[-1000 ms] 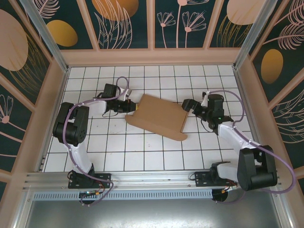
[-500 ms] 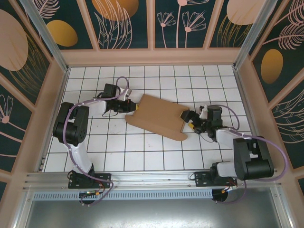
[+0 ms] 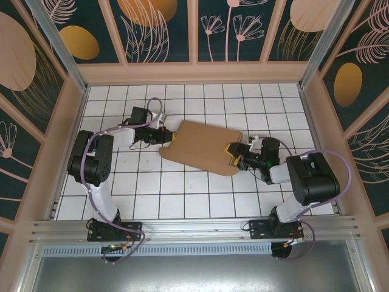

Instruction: Fold the paper box

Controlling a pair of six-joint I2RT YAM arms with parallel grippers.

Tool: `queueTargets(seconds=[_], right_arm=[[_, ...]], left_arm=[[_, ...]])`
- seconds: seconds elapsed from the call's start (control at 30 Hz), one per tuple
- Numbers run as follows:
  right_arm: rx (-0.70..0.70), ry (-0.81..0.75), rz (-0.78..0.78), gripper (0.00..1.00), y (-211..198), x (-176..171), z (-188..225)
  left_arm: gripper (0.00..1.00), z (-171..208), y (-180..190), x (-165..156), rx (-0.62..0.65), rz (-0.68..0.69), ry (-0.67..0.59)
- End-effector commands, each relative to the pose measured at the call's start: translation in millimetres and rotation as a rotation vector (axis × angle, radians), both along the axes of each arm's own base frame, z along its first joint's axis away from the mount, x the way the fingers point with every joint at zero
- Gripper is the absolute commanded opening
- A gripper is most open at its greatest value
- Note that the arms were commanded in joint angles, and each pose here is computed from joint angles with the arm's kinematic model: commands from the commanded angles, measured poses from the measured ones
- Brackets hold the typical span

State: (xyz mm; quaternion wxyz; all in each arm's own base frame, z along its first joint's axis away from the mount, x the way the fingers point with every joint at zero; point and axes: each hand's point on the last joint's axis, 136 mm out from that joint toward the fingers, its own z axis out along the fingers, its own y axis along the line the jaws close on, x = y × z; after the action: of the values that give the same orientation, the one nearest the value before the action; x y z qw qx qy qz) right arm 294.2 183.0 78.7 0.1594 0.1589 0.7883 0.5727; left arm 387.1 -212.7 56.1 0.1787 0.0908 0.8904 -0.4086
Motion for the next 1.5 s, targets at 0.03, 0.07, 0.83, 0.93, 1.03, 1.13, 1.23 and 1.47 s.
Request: queueTargets(seconds=[0.03, 0.07, 0.83, 0.93, 1.03, 1.13, 1.23, 1.47], right_arm=[[-0.157, -0.045, -0.017, 0.5, -5.1, 17.0, -2.7], [-0.168, -0.052, -0.019, 0.48, -5.7, 18.4, -0.7], [0.058, -0.464, -0.16, 0.38, 7.1, 44.5, 151.0], [0.087, -0.489, -0.138, 0.38, 18.8, 42.8, 166.8], [0.104, -0.497, -0.115, 0.37, 29.3, 39.4, 175.4], [0.126, -0.503, -0.097, 0.36, 36.9, 35.3, 182.3], [0.145, -0.504, -0.076, 0.35, 43.6, 30.4, 186.8], [0.267, -0.473, -0.007, 0.33, 57.6, 14.8, 201.9]], left_arm=[[0.15, -48.7, 16.7, -29.4, 0.13, 0.041, 0.163], [0.19, -43.7, 18.6, -26.2, 0.135, 0.054, 0.148], [0.88, 184.1, -29.7, -68.4, -0.514, 0.488, -0.03], [0.88, 201.1, -33.1, -66.8, -0.6, 0.492, -0.031], [0.87, 208.2, -31.8, -62.3, -0.616, 0.51, -0.048], [0.87, 206.1, -36.0, -58.8, -0.613, 0.5, -0.042], [0.85, 203.1, -39.7, -55.9, -0.627, 0.491, -0.037], [0.85, 205.0, -43.6, -48.3, -0.66, 0.477, -0.073]])
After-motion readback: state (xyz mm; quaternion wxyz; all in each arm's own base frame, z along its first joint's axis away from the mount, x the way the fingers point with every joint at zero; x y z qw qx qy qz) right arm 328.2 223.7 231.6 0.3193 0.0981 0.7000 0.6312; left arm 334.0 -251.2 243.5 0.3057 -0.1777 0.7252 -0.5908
